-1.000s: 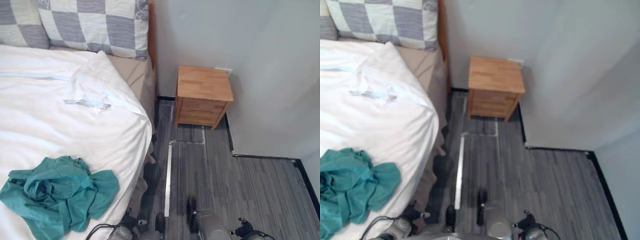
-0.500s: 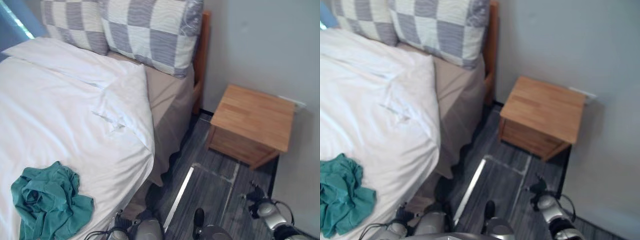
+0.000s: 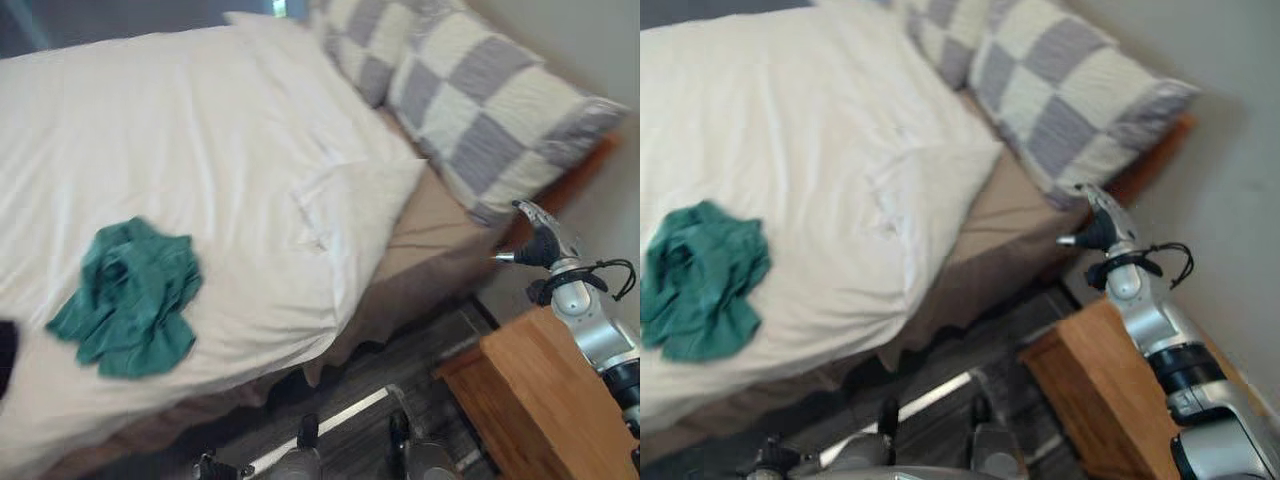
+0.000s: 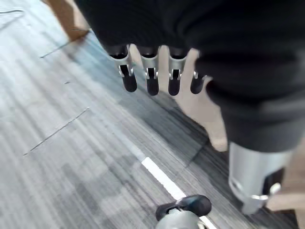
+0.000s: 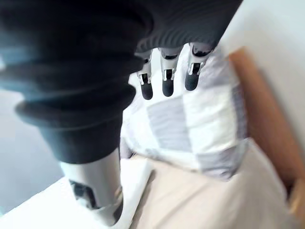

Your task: Tidy up the quilt and then pick up the clothes from the bed and put them into the laundry hamper.

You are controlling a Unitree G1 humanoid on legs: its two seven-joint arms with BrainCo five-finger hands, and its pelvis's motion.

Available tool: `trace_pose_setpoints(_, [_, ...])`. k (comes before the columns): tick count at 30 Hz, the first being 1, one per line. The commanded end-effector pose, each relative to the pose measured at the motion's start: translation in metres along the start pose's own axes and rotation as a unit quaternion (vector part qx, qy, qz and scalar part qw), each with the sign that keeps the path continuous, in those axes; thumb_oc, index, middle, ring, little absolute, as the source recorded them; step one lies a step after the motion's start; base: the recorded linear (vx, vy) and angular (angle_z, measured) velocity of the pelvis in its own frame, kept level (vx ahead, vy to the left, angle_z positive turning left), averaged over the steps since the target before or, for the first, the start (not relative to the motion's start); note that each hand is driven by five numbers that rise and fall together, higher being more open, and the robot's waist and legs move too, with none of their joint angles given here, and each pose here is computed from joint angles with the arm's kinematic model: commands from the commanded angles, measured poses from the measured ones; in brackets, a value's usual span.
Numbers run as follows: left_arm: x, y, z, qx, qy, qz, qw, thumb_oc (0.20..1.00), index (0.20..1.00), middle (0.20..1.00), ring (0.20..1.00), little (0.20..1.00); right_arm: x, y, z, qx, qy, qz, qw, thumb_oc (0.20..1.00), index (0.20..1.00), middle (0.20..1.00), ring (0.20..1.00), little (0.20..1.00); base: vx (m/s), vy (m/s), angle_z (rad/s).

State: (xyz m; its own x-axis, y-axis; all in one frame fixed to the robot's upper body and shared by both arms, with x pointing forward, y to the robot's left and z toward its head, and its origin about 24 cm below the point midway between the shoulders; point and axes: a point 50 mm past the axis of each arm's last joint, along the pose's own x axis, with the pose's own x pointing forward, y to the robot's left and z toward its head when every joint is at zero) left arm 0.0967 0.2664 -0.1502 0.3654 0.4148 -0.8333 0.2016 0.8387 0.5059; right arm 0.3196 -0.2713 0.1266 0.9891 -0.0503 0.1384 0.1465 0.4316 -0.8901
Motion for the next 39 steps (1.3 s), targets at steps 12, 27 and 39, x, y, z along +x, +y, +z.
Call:
trace_pose_setpoints(12, [0.003,0.019,0.038,0.066,-0.083,0.027,0.994,1.000,1.000,1.000,1.000,1.000,0.060,-0.084,0.055,-0.048,-0.053,-0.139,0.988,1.000,1.000,1.000,1.000,1.000,-0.02,-0.199,1.23])
trace_pose_setpoints(27, [0.001,0.013,0.065,0.069,-0.132,0.026,0.989,1.000,1.000,1.000,1.000,1.000,0.097,-0.076,0.038,-0.045,0.098,-0.117,0.987,0.200,0.200,0.200,0.200,0.200,-0.06,-0.012,0.18])
trace_pose_setpoints(39, [0.001,0.003,0.034,0.058,-0.060,0.012,0.996,1.000,1.000,1.000,1.000,1.000,-0.072,0.045,-0.096,0.160,0.258,-0.082,0.949,1.000,1.000,1.000,1.000,1.000,0.05,-0.001,0.09])
